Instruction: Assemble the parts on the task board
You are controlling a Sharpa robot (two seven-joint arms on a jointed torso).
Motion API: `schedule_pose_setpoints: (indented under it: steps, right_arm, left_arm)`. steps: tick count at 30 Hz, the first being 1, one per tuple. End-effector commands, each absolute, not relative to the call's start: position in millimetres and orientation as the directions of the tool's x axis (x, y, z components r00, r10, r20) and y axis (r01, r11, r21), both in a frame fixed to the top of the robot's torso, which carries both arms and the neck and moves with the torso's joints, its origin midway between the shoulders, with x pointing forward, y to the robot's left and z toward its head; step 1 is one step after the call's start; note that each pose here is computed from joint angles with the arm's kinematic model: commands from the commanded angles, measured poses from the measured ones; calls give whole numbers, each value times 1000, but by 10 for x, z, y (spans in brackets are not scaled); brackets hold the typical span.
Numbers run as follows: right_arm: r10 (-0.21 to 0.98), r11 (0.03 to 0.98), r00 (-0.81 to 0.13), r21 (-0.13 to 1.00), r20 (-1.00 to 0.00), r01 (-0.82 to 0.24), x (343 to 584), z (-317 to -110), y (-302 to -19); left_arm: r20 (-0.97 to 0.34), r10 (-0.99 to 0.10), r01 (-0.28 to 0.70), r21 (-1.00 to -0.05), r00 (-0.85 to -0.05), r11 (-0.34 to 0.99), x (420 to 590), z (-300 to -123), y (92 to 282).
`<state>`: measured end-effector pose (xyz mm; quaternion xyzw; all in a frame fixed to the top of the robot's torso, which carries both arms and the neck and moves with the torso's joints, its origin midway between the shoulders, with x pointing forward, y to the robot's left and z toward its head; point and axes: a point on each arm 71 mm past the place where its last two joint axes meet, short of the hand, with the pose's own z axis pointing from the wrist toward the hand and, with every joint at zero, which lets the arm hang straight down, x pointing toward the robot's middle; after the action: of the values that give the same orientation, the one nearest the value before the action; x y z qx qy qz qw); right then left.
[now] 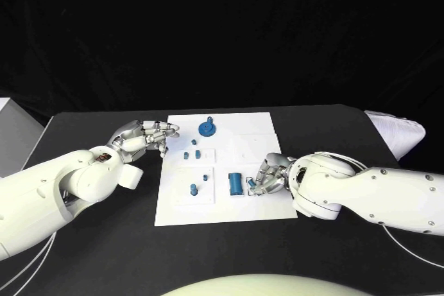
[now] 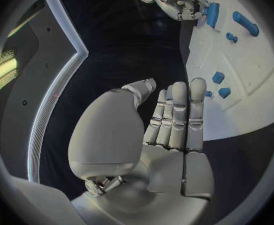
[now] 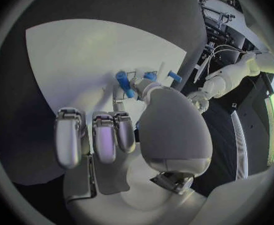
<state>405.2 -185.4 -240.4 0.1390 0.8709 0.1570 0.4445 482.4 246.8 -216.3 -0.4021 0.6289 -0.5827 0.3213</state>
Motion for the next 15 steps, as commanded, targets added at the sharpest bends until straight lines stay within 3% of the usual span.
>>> schedule_pose_setpoints:
  steps: [1, 15]
  right_arm:
    - [391, 907, -571, 408, -722, 105, 4036, -2414, -1819]
    - [393, 906, -568, 409, -723, 108, 4054, -2422, -1810]
  left_arm:
    - [69, -868, -128, -992, -491, -7, 4818, -2160, 2436]
    - [70, -867, -132, -991, -493, -5, 4817, -2163, 2441]
